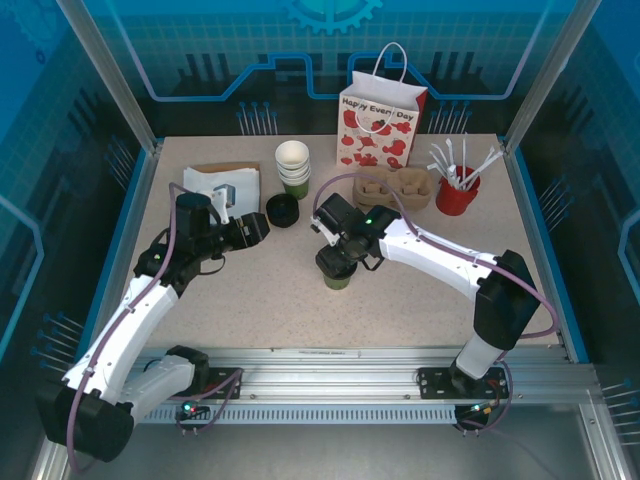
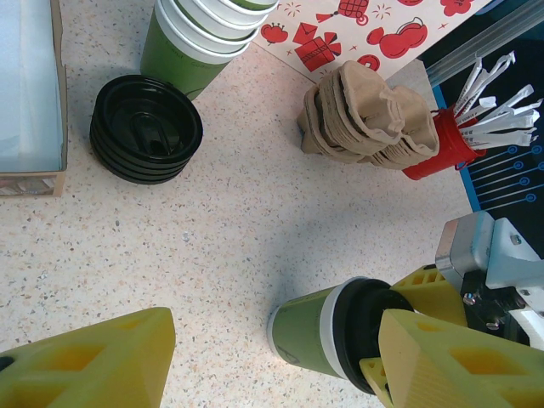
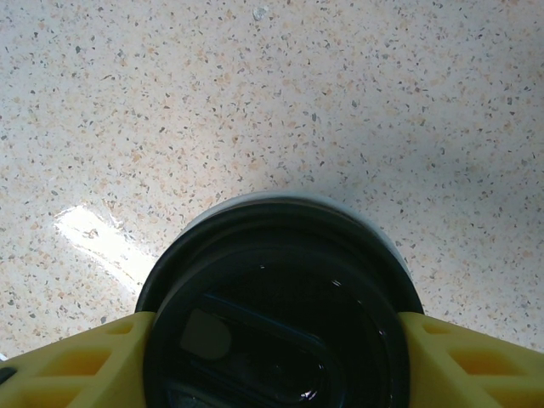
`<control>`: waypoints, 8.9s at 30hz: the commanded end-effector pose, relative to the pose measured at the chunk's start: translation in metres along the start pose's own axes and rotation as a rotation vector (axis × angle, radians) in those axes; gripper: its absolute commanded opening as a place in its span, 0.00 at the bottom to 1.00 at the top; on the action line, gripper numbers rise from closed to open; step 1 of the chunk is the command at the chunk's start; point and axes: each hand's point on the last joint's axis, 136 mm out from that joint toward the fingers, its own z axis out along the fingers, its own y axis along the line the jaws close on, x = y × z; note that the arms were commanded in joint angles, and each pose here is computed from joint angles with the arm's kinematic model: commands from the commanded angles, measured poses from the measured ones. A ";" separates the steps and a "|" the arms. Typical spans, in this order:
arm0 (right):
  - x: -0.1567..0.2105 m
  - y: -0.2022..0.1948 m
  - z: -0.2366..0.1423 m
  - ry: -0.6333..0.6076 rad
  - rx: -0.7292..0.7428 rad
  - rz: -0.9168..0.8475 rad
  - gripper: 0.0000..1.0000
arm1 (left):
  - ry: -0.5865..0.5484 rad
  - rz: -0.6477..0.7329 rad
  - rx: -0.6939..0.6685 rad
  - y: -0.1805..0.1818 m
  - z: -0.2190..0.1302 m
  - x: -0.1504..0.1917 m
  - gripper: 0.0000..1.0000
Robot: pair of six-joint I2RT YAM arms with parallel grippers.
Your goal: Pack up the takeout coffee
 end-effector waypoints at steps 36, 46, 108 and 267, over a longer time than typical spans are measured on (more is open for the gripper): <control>0.019 -0.010 0.026 0.091 -0.012 0.005 0.63 | 0.018 0.016 0.009 0.001 0.001 0.006 0.67; 0.046 -0.008 0.036 0.170 -0.033 0.012 0.61 | 0.033 0.006 0.016 0.001 0.003 0.009 0.67; 0.103 -0.019 0.052 0.388 0.026 -0.038 0.61 | 0.137 0.037 -0.053 0.013 0.033 0.053 0.67; 0.027 -0.003 0.018 -0.057 -0.655 0.542 0.74 | 0.116 0.107 -0.067 -0.002 0.030 0.063 0.71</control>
